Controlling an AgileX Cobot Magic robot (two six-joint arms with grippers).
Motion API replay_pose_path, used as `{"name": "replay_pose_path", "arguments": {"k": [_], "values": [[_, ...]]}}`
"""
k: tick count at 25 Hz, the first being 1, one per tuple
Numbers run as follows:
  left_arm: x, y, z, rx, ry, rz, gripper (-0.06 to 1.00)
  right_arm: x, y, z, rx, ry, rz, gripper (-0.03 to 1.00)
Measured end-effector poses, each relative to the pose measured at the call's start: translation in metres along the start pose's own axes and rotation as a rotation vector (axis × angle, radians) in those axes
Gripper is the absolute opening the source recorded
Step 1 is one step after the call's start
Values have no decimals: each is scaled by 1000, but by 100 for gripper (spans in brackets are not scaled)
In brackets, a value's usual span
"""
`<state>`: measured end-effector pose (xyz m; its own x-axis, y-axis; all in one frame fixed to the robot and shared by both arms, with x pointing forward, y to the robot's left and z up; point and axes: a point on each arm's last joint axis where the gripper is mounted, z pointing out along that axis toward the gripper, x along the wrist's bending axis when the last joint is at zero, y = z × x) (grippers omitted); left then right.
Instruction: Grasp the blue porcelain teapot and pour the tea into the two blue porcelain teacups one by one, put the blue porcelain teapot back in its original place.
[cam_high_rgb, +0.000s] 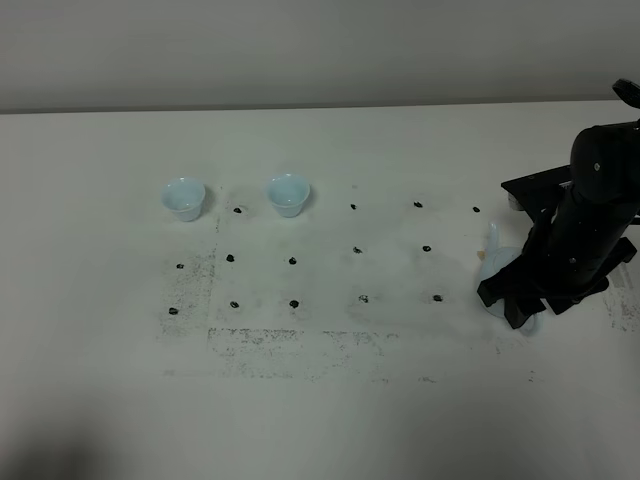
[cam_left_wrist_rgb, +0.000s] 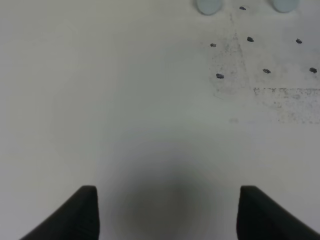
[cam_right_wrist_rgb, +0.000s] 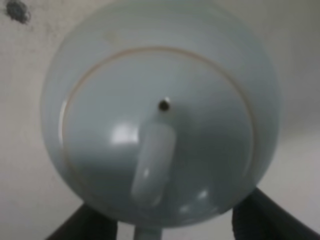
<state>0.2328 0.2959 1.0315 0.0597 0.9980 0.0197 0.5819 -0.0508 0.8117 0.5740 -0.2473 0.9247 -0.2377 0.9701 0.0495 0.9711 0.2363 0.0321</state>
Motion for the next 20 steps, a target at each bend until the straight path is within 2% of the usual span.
{"name": "replay_pose_path", "arguments": {"k": [20], "values": [[0,0,0,0,0,0,60,1,0,0,4,7,28,53]]}}
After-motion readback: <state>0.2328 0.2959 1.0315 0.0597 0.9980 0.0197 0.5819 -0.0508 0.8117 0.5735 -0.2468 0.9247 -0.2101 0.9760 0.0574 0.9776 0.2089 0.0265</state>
